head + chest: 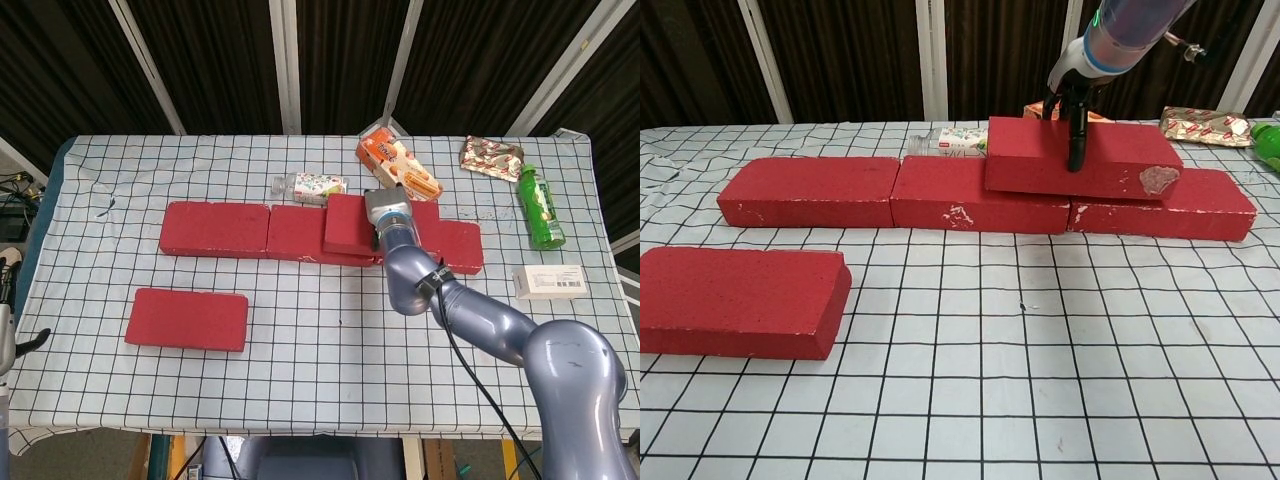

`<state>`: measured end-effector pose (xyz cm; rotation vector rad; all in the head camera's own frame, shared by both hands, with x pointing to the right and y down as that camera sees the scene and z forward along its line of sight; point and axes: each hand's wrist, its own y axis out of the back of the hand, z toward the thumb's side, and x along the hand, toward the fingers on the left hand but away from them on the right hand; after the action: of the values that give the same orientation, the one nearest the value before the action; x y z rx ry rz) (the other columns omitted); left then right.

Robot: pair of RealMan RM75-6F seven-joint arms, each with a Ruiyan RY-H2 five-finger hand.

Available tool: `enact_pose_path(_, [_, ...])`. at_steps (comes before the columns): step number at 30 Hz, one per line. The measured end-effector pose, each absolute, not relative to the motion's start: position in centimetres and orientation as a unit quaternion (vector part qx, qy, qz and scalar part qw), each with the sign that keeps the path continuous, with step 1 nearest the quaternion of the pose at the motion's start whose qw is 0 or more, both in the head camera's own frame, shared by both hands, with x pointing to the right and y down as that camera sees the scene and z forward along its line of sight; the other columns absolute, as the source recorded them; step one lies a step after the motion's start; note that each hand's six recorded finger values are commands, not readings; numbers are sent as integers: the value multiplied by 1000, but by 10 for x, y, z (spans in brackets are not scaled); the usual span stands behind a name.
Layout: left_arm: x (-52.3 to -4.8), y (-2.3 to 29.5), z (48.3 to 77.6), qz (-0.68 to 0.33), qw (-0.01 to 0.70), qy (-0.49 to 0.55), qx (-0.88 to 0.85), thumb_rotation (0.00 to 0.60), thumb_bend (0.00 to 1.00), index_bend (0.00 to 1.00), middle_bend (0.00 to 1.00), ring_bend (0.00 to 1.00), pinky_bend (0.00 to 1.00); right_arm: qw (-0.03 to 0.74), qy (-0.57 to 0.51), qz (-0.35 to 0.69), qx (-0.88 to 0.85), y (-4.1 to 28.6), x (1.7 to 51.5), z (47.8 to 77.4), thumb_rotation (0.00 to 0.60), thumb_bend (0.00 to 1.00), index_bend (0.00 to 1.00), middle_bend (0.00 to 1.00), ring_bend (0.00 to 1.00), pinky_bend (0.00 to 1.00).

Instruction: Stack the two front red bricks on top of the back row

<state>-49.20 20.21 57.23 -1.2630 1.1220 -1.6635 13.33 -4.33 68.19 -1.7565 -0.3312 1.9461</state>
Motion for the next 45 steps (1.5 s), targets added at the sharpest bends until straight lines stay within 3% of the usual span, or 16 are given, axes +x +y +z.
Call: enact_pose_path(45, [-493,201,575,-654,375,434,-493,600,98,81,0,0,110,253,-120,718,-637,-35,126,687,600,172,447,317,189,0])
